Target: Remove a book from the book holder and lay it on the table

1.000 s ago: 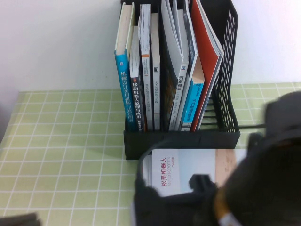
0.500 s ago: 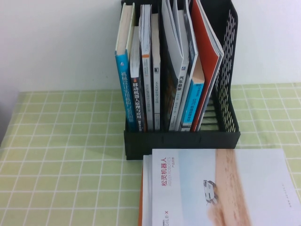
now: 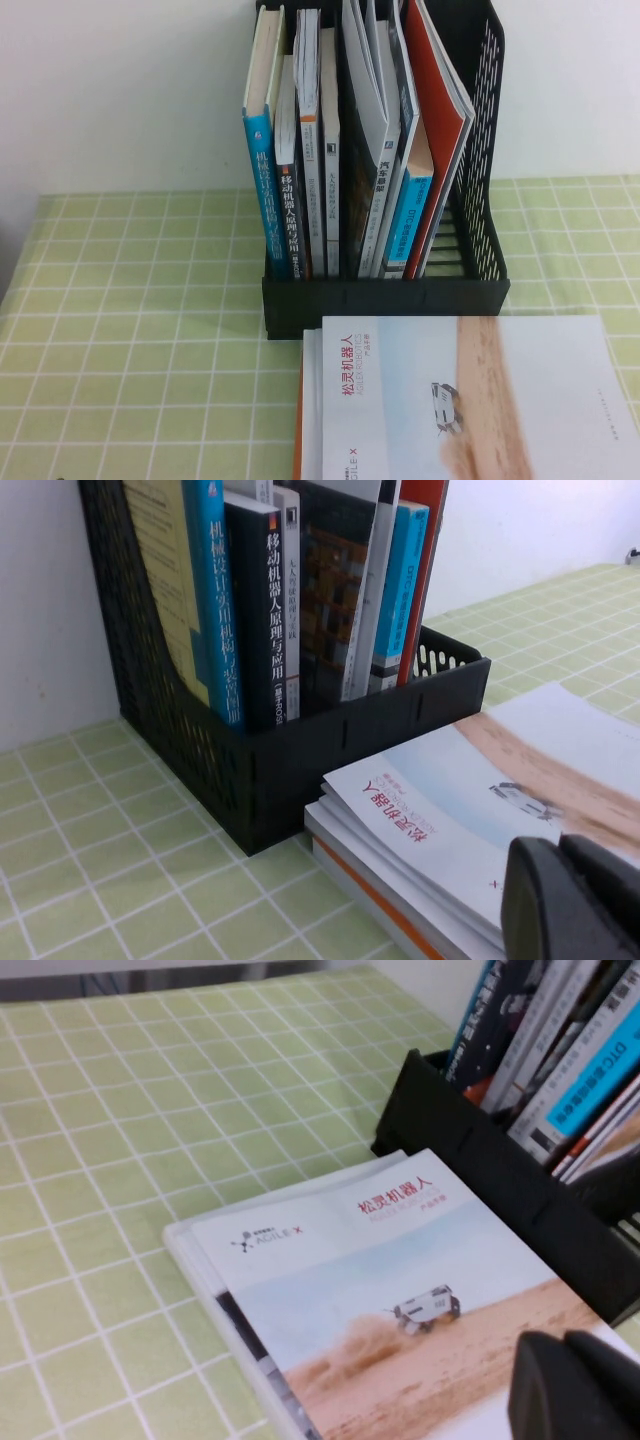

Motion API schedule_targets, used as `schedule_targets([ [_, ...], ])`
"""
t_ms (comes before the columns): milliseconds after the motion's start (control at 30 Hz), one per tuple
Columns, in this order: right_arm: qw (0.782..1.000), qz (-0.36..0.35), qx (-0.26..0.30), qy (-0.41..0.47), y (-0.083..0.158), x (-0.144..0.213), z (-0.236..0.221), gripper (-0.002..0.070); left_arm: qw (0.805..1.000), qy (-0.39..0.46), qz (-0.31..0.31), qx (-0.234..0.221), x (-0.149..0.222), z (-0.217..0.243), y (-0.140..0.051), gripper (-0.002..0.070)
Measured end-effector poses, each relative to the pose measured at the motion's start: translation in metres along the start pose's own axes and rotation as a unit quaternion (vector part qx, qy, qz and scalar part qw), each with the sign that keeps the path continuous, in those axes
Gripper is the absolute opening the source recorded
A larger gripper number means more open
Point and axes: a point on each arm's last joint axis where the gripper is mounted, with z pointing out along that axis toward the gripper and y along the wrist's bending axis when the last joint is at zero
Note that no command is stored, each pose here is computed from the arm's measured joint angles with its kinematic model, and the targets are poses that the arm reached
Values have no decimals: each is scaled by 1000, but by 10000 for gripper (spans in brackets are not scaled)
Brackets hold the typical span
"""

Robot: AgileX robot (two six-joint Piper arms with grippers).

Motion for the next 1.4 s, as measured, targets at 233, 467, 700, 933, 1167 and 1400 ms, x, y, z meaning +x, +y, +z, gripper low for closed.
schedule_targets([
  [233,1000,-6,11,15,3,17,8,1,1000,9,2,0,3,1,0,-3],
  [467,1000,-6,11,18,3,19,9,1,1000,16,3,1,5,1,0,-3],
  [700,1000,-4,10,18,3,19,9,1,1000,3,0,-29,6,-3,2,-3],
  [933,1000,-3,8,18,4,19,9,1,987,8,-21,-159,20,4,15,-3],
  [1167,1000,-5,8,18,4,19,9,1,962,24,-56,-268,71,19,37,-3],
  [1400,1000,-4,7,18,4,19,9,1,952,41,-70,-297,78,19,40,-3],
])
